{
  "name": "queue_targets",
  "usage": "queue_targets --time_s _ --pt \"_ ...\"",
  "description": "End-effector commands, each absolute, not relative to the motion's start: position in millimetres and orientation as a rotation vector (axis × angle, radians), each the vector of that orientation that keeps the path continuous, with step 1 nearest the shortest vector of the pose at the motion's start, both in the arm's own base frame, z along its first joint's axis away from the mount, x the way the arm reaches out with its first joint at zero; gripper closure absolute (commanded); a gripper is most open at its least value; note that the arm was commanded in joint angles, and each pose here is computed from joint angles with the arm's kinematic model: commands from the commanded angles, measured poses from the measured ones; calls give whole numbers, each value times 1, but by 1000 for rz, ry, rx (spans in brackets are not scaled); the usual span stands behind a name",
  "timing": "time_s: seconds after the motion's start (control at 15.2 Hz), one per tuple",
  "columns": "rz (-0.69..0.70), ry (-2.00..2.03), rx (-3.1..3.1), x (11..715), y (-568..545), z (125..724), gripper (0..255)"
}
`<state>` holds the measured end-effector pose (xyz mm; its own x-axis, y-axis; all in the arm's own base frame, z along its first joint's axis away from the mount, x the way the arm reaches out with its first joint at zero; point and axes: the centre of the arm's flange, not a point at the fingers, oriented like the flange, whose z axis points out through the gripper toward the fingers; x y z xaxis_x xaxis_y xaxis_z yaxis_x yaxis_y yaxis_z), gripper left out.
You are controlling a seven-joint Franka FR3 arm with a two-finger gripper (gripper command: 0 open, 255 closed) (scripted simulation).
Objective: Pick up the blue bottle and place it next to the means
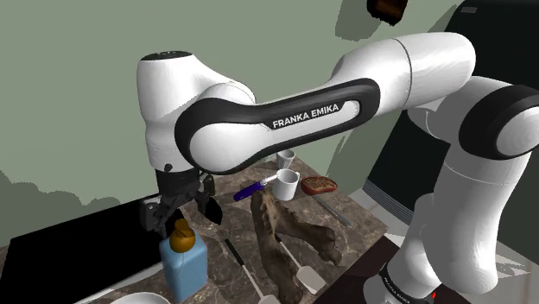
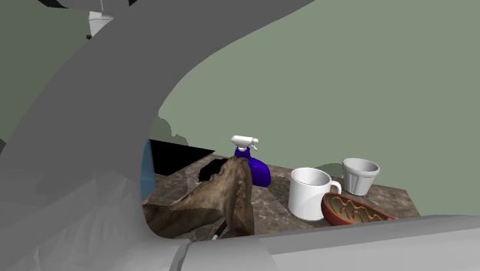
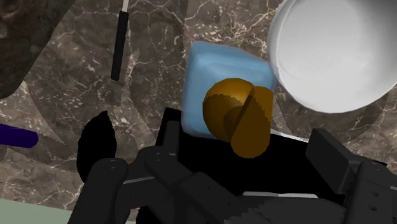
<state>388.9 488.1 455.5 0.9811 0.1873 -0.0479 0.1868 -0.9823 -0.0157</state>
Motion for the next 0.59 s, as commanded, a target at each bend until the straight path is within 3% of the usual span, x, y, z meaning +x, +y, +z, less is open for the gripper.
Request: queue_targets --time_s 0.0,0.53 --pt "77 -294 -3116 390 488 475 0" --pt "77 -294 -3116 391 487 498 0"
